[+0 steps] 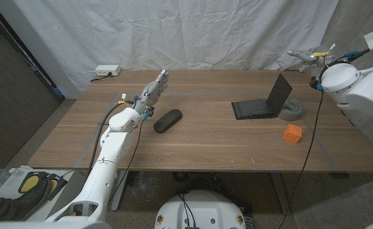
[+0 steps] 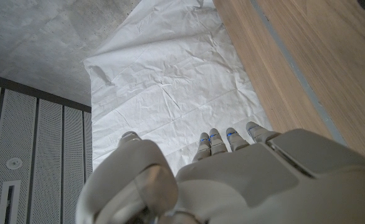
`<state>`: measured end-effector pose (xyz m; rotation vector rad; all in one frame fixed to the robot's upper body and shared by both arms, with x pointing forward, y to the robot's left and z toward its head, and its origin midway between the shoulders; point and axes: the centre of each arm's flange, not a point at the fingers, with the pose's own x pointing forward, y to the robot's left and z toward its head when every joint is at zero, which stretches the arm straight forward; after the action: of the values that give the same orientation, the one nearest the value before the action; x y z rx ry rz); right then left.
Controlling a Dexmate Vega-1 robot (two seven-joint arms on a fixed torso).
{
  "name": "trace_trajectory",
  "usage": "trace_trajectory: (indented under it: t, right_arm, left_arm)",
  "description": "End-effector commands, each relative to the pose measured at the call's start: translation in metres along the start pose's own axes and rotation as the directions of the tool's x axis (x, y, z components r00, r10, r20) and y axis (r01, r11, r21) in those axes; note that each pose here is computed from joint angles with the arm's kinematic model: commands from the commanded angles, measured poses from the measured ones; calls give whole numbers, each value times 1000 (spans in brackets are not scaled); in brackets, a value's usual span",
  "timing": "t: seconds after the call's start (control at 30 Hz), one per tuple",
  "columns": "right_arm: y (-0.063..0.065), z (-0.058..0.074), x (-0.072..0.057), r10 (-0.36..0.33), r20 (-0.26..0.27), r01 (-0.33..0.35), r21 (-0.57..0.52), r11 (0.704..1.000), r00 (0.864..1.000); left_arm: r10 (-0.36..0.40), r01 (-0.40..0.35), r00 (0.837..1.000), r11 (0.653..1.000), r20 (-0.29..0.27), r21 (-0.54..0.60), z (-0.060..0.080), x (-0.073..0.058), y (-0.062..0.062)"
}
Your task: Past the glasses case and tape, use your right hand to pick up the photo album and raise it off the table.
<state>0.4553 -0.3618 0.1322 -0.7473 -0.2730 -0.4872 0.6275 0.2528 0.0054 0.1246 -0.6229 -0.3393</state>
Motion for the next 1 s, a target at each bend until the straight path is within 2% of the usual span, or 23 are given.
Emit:
trace_trajectory:
  t: [0.03, 0.6, 1.0]
  right_arm:
    - [9, 9, 12, 43, -51, -46, -57, 997, 998]
    - [22, 23, 26, 105, -130, -121, -129, 984, 986]
    - [19, 27, 29, 110, -166, -136, -154, 979, 980]
  left_arm:
    - [6, -6, 1000, 1000, -1, 3, 0, -5, 2]
    - [8, -8, 1000, 1000, -15, 7, -2, -10, 7]
    - [13, -13, 1000, 1000, -5, 8, 0, -14, 5]
